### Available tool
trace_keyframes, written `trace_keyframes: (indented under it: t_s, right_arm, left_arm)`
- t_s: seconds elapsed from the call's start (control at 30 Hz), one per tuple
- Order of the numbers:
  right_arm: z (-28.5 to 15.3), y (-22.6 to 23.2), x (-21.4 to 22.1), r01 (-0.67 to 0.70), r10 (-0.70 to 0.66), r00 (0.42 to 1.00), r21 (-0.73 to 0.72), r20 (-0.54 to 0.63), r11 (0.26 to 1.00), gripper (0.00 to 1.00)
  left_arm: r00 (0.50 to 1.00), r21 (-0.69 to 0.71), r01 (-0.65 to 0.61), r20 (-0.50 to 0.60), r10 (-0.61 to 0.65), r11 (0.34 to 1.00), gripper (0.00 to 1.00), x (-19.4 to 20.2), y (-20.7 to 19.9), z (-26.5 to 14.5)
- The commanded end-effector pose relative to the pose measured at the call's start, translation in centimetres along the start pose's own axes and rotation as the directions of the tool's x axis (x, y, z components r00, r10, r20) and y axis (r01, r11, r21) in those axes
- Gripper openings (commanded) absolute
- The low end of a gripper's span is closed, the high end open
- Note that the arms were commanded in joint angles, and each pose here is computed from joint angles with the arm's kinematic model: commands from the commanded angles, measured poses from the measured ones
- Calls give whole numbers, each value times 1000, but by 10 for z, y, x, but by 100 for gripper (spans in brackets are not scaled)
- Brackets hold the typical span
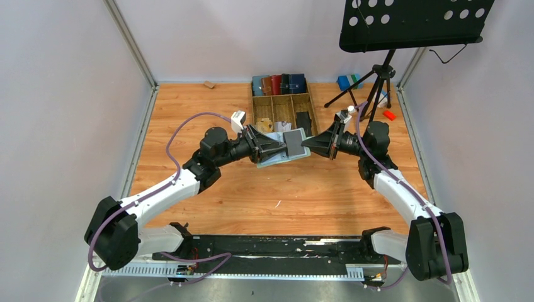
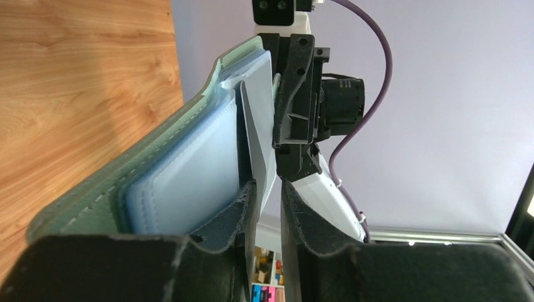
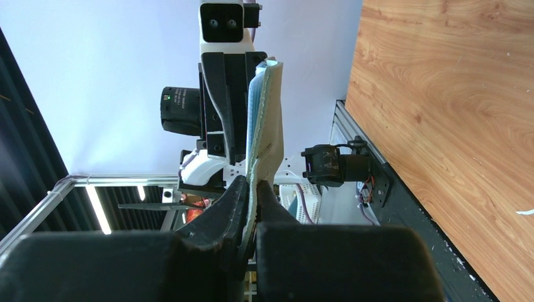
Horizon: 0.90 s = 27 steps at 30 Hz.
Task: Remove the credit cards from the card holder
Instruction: Remove the credit card from the card holder.
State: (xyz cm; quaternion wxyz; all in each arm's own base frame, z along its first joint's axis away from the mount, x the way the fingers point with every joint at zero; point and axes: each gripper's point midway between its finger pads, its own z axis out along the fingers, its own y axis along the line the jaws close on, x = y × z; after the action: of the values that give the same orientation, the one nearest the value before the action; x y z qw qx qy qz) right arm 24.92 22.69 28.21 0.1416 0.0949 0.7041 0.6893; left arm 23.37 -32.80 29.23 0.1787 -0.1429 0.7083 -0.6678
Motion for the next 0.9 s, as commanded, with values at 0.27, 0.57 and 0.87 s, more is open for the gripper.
trace_keyframes:
  t_s: [0.27,0.57,0.87]
  right_arm:
    - [2,17,28,23,-30,992,-64,-122,998,0]
    - [3,18,26,36,-43,993,-70,-110,997,0]
    - [3,16,27,28,-36,993,-67,-110,997,0]
  left_arm:
    - [999,-87,-34,20,36,996,24,-6,5,2]
    - [999,-193,-46,0,47,980,37,-3,22,-2]
    - [999,-178,-33,-23,30,983,37,0,23,1]
